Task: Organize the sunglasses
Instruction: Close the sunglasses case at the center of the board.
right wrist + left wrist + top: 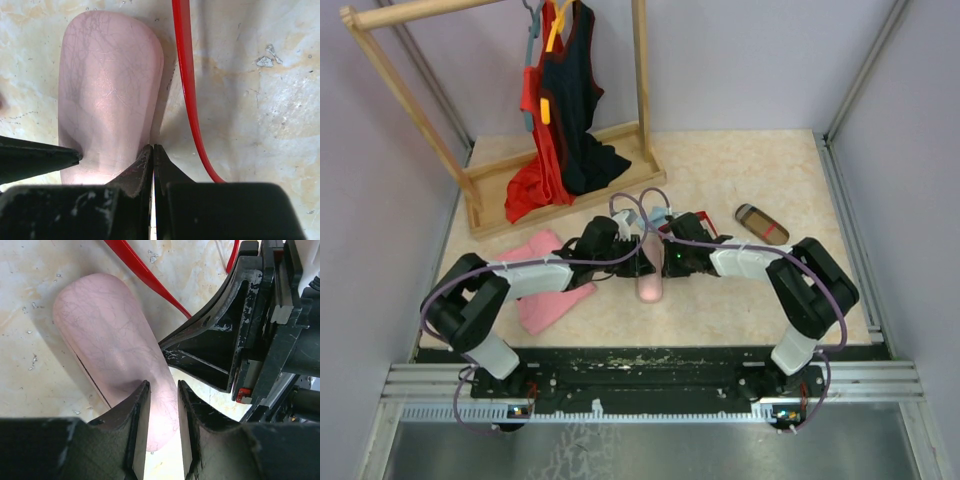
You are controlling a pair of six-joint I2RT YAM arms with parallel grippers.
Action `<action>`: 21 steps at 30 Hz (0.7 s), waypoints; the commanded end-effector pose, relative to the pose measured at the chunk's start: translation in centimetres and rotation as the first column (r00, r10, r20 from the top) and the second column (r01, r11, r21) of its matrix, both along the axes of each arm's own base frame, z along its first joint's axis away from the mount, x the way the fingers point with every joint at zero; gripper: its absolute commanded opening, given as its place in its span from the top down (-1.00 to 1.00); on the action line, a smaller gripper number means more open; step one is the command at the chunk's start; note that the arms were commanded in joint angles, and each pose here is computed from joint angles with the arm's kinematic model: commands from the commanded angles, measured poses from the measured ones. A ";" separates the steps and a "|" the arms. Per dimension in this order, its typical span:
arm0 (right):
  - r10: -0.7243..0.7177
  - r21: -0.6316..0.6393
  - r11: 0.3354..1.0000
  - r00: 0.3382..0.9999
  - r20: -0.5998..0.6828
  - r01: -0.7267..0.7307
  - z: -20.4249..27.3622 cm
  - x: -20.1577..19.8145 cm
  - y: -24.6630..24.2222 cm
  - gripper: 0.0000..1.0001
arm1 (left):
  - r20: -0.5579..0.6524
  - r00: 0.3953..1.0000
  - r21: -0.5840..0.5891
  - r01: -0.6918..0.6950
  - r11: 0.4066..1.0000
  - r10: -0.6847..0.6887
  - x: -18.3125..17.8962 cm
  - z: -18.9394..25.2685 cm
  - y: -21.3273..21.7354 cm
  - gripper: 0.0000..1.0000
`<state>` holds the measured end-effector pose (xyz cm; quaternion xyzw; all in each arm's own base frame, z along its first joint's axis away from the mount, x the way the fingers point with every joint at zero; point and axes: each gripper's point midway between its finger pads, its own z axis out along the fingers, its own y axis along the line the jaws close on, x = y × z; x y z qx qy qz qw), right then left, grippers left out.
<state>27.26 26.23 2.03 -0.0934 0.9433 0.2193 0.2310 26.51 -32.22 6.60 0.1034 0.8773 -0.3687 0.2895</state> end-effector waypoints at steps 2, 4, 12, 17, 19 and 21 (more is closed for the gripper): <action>-0.052 0.023 0.999 0.993 0.110 0.049 3.0 1.4 -0.3 0.91 | -0.041 0.999 0.062 0.008 0.998 -0.005 -1.0 -1.9 0.9 0.27; -0.079 -0.003 0.997 0.986 0.147 0.081 3.9 1.7 -1.3 0.84 | -0.012 1.000 0.052 0.002 0.999 -0.001 -0.7 -0.4 0.9 0.25; -0.146 0.031 0.989 0.937 0.317 0.144 9.2 1.8 -4.0 0.29 | 0.263 0.960 0.007 -0.100 0.995 0.095 1.6 10.4 3.3 0.07; -0.191 0.110 0.981 0.915 0.355 0.162 11.7 1.2 -4.1 -0.27 | 0.400 0.885 0.030 -0.271 0.962 0.237 2.2 14.9 8.1 -0.15; -0.194 0.129 0.979 0.918 0.346 0.158 12.1 0.8 -3.3 -0.51 | 0.430 0.859 0.049 -0.329 0.943 0.277 1.8 15.9 10.2 -0.33; -0.193 0.120 0.980 0.923 0.332 0.162 12.1 0.3 -2.3 -0.61 | 0.458 0.837 0.063 -0.367 0.928 0.300 1.0 16.7 12.1 -0.49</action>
